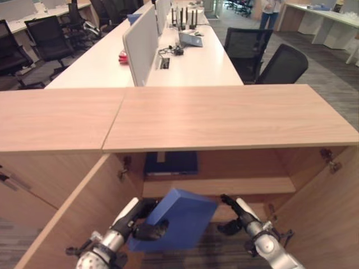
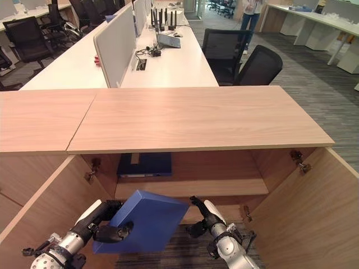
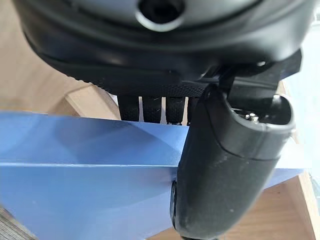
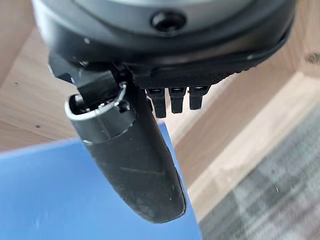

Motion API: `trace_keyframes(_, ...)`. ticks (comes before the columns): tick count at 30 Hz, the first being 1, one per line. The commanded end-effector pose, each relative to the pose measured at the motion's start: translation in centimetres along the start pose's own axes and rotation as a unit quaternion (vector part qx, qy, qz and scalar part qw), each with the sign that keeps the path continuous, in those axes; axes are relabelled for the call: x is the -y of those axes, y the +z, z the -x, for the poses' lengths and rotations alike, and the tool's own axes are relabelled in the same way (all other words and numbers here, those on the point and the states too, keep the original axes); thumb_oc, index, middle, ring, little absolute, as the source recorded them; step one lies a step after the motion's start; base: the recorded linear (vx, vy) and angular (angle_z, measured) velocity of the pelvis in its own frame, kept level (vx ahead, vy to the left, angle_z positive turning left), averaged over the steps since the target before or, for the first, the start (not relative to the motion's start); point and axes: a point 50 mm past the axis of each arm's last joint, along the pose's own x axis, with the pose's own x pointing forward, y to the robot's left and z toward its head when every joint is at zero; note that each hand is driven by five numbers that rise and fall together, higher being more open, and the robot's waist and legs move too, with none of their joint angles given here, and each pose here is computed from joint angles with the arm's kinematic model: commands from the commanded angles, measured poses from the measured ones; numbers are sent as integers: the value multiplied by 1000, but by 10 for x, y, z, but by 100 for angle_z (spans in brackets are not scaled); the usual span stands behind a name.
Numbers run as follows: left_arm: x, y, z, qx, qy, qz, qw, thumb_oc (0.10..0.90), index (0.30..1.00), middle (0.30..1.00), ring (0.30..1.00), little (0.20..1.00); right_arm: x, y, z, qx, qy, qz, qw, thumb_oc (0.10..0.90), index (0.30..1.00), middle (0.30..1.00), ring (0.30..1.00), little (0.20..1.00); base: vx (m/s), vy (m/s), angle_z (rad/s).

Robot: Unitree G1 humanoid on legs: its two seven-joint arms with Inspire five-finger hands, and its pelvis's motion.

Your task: Put the empty folder in the office cabinet

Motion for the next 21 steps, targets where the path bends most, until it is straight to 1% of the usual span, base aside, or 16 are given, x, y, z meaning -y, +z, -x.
trace_keyframes(1,-20,62,-7,175,40,-20,984,400,300,300,300,300,16,56,-8,138,11,27,990,800,900,900,900,900,21,-20,-4)
trace_keyframes(3,-21,66,-8,181,41,-27,982,400,300,300,300,300,8,64,-8,156,41,17,987,800,900,900,900,900,0,0,0)
trace_keyframes(6,-21,70,-9,192,36,-35,980,400,300,300,300,300,3,71,-8,170,62,14,983,800,900,900,900,900,0,0,0)
trace_keyframes(11,-19,88,-14,231,18,-56,971,400,300,300,300,300,-5,83,-14,187,80,27,979,800,900,900,900,900,0,0,0)
trace_keyframes(17,-20,104,-15,260,-8,-86,962,400,300,300,300,300,0,98,-17,210,72,34,975,800,900,900,900,900,0,0,0)
trace_keyframes(21,-21,108,-14,265,-25,-84,960,400,300,300,300,300,14,104,-25,209,36,25,977,800,900,900,900,900,0,0,0)
